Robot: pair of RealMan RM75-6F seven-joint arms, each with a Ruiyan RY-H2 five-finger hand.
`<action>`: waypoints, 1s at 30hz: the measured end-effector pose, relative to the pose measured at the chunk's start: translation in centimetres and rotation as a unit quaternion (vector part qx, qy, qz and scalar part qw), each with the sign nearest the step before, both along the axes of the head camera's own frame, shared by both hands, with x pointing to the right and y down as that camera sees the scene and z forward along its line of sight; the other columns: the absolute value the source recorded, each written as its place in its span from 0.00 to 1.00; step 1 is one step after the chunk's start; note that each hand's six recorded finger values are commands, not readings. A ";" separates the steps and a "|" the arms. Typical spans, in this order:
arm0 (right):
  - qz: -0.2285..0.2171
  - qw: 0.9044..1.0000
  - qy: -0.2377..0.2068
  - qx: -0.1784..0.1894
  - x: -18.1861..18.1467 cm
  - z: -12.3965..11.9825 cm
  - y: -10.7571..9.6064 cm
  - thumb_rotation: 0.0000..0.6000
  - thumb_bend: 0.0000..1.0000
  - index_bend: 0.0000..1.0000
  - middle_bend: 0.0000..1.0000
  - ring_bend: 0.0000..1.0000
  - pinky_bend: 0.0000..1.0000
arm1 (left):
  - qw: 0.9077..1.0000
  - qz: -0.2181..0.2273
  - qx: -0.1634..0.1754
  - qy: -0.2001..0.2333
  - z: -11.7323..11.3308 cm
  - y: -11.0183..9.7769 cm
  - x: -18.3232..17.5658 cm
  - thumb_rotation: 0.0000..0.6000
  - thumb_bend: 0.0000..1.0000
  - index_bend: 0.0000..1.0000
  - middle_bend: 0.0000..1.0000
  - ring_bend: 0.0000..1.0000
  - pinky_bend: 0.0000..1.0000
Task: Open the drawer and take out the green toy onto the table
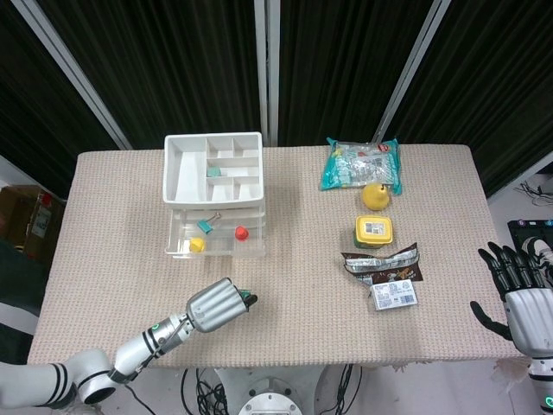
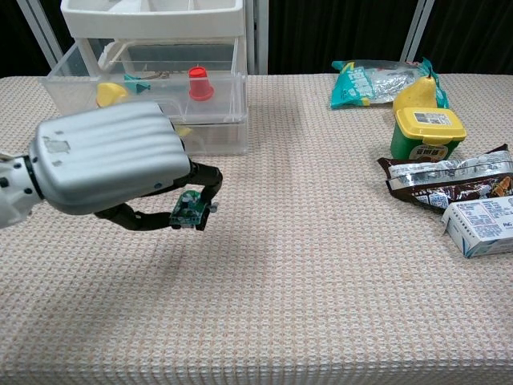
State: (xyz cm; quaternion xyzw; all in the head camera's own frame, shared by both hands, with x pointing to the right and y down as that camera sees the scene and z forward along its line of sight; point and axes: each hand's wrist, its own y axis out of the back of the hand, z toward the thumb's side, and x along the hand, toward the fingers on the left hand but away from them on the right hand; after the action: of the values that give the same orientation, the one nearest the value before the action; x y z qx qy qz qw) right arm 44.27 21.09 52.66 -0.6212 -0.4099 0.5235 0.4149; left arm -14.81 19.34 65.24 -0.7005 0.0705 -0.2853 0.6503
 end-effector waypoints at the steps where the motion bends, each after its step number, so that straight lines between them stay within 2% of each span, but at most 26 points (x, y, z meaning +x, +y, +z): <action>1: 0.000 1.000 0.000 0.000 0.0 0.0 0.0 1.00 0.21 0.00 0.04 0.00 0.00 | 1.000 0.000 0.002 -0.002 0.3 0.1 0.2 1.00 0.28 0.40 0.86 0.95 1.00; 3: 0.000 1.000 0.000 0.000 0.0 0.0 0.0 1.00 0.21 0.00 0.04 0.00 0.00 | 1.000 0.001 0.008 -0.003 0.5 0.1 0.5 1.00 0.18 0.36 0.85 0.95 1.00; 6: 0.001 1.000 0.001 0.001 0.1 0.0 0.0 1.00 0.21 0.00 0.04 0.00 0.00 | 1.000 0.002 0.016 0.003 0.4 0.2 0.8 1.00 0.10 0.32 0.84 0.95 1.00; 9: 0.003 1.000 0.001 0.001 0.2 0.0 0.0 1.00 0.21 0.00 0.04 0.00 0.00 | 1.000 0.000 0.023 0.011 -0.1 0.1 0.7 1.00 0.06 0.26 0.80 0.91 1.00; 13: 0.004 1.000 0.000 0.001 0.3 -0.1 0.0 1.00 0.21 0.00 0.04 0.00 0.00 | 0.999 -0.013 0.036 0.032 -1.3 -0.3 0.1 1.00 0.01 0.24 0.74 0.85 0.99; 18: 0.003 1.000 0.000 0.001 0.3 -0.1 0.0 1.00 0.21 0.00 0.04 0.00 0.00 | 0.992 -0.070 0.057 0.085 -4.1 -1.9 -2.0 1.00 0.00 0.26 0.70 0.79 0.95; 21: 0.000 1.000 -0.001 -0.005 0.2 0.3 0.1 1.00 0.21 0.00 0.04 0.00 0.00 | 0.979 -0.138 0.075 0.126 -6.4 -3.6 -5.0 1.00 0.00 0.28 0.67 0.74 0.91; 22: -0.001 1.000 -0.001 -0.007 0.2 0.4 0.1 1.00 0.21 0.00 0.04 0.00 0.00 | 0.972 -0.172 0.083 0.139 -7.2 -4.4 -6.8 1.00 0.00 0.28 0.64 0.70 0.87; 24: -0.003 1.000 -0.002 -0.010 0.2 0.6 0.1 1.00 0.22 0.00 0.04 0.00 0.00 | 0.959 -0.224 0.089 0.149 -8.2 -5.5 -9.6 1.00 0.00 0.30 0.55 0.57 0.72; 27: -0.011 1.000 0.002 -0.018 0.3 0.9 0.2 1.00 0.26 0.00 0.03 0.00 0.00 | 0.939 -0.306 0.073 0.139 -8.6 -6.5 -14.5 0.99 0.00 0.30 0.37 0.36 0.39; 28: -0.015 1.000 0.004 -0.022 0.4 1.0 0.2 1.00 0.28 0.00 0.02 0.00 0.00 | 0.930 -0.339 0.062 0.128 -8.5 -6.8 -16.7 0.96 0.00 0.29 0.34 0.33 0.34; 30: -0.022 0.999 0.008 -0.033 0.4 1.5 0.2 1.00 0.28 0.00 0.01 0.00 0.00 | 0.914 -0.389 0.043 0.107 -8.3 -6.8 -20.1 0.72 0.00 0.27 0.29 0.28 0.28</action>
State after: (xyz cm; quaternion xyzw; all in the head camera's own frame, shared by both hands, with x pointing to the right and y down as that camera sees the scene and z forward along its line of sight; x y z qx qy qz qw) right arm 44.72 21.28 54.15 -0.6397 -0.3751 0.5320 0.4087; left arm -34.86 12.58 56.96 -0.6155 0.4184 -0.4358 0.5062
